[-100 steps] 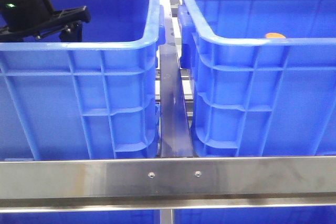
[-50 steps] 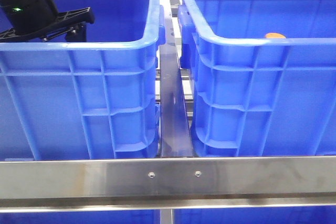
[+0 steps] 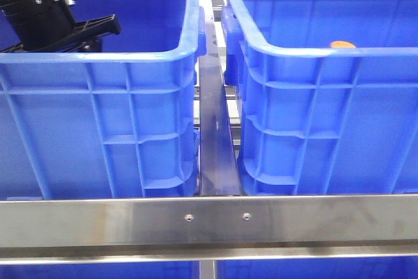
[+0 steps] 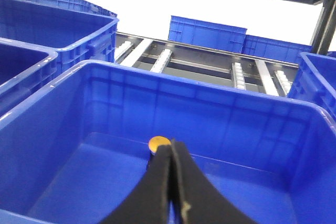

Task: Pick red and yellow buttons and place in box

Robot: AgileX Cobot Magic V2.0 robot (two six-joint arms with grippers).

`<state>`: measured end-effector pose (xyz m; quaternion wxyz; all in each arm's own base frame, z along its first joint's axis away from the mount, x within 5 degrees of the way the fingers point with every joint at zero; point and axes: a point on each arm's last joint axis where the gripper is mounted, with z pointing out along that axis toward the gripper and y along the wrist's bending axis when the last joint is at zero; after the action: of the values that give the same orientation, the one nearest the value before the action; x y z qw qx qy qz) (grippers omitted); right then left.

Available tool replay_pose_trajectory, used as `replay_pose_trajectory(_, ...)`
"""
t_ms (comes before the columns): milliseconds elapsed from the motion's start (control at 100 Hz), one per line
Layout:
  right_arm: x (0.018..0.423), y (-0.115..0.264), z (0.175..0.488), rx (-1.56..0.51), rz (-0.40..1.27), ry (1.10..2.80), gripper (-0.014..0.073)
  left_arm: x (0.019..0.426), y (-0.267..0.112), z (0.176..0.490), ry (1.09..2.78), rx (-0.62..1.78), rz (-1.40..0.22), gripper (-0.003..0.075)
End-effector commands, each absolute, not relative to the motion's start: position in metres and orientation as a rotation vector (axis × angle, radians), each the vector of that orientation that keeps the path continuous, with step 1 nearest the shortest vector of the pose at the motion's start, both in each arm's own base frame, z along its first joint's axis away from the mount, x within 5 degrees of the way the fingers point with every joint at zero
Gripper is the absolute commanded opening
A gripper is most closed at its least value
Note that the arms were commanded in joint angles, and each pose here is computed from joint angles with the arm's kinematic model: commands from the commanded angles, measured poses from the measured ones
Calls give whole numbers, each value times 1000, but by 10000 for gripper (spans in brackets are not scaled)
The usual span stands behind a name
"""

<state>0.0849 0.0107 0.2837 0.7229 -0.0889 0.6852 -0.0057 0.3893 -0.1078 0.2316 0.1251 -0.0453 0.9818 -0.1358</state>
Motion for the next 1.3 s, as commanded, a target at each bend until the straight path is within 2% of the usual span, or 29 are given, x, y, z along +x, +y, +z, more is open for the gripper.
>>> replay_pose_trajectory(0,84,13,294,-141,78,1481,-67,389,-109,259,2768,-146,-450,183)
replay_pose_trajectory(90,84,13,294,-141,78,1481,-67,388,-108,261,2764,-145,-451,64)
replay_pose_trajectory(190,84,13,294,-141,78,1481,-67,386,-108,267,2745,-131,-453,6)
replay_pose_trajectory(330,84,13,294,-141,78,1481,-67,379,-107,285,2705,-80,-457,1)
replay_pose_trajectory(540,84,13,294,-141,78,1481,-67,359,-107,327,2574,127,-513,1)
replay_pose_trajectory(830,84,13,294,-141,78,1481,-67,328,-122,380,2297,458,-755,-2)
replay_pose_trajectory(1040,84,13,294,-142,80,1480,-67,309,-154,390,2132,768,-952,-1)
replay_pose_trajectory(1290,84,13,294,-146,83,1479,-67,283,-197,390,2079,961,-1027,-2)
